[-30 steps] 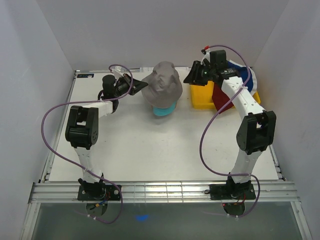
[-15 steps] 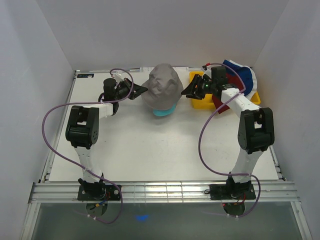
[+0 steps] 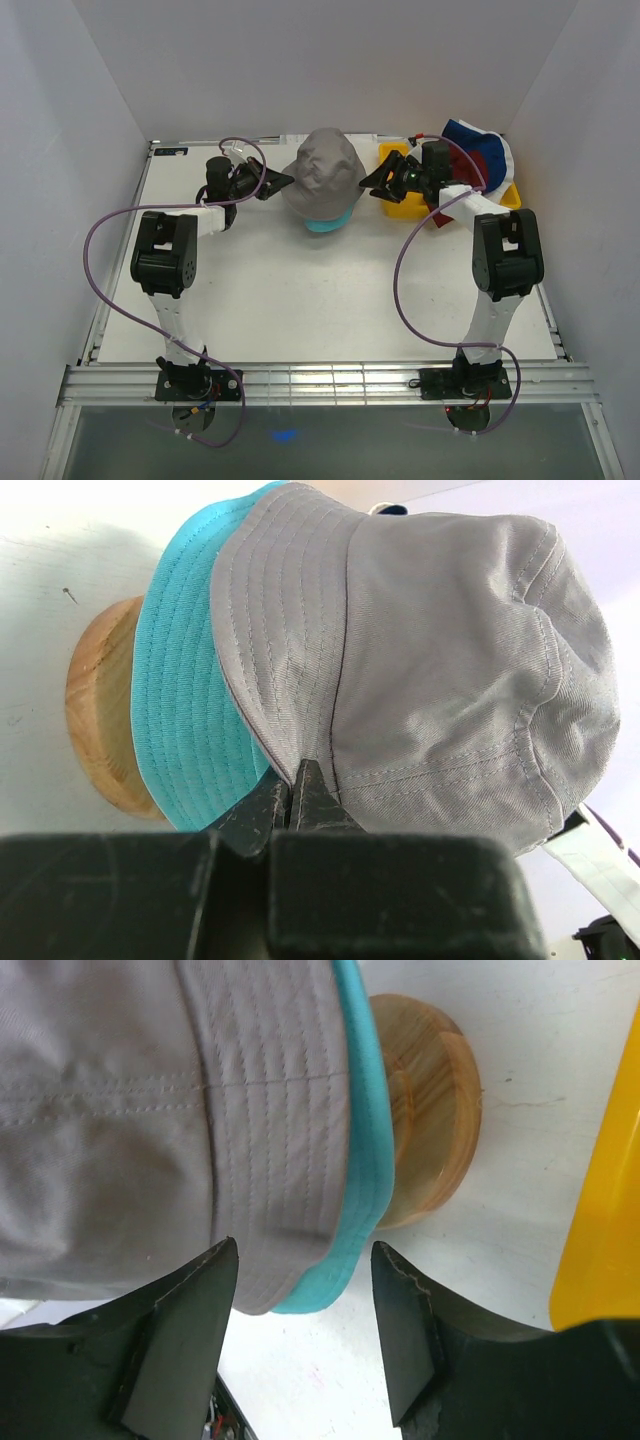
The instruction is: Stack the hats
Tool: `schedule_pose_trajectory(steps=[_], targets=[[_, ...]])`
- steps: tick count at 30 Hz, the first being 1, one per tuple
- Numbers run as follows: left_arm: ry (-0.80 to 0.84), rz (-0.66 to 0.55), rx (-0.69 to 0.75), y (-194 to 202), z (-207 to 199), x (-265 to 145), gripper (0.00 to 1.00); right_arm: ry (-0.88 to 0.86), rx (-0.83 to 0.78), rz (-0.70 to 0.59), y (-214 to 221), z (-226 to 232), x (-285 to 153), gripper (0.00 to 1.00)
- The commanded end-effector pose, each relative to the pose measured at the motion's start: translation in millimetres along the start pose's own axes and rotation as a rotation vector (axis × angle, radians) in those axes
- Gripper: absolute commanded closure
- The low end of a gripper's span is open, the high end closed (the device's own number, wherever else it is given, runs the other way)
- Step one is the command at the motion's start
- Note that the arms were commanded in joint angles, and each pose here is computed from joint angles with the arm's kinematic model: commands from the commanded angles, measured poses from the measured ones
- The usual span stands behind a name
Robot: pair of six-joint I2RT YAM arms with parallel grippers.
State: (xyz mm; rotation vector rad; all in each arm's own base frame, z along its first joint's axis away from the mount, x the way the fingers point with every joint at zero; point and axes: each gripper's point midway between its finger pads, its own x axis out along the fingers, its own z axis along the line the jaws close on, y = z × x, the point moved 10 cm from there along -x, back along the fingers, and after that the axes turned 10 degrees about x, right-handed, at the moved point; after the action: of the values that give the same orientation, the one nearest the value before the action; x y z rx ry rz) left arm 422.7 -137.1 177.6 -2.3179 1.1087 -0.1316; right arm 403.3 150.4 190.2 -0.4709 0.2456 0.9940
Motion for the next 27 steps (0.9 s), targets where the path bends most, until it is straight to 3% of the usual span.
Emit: schedule_pose_trajectory(steps=[1, 27], targets=[[-0.035, 0.007, 0.001, 1, 12, -3, 1.00, -0.064, 0.011, -0.052, -10, 2, 6, 0.39], [-0.070, 0.029, -0.003, 5, 20, -3, 1.00, -0.121, 0.126, -0.079, -7, -15, 20, 0.49]])
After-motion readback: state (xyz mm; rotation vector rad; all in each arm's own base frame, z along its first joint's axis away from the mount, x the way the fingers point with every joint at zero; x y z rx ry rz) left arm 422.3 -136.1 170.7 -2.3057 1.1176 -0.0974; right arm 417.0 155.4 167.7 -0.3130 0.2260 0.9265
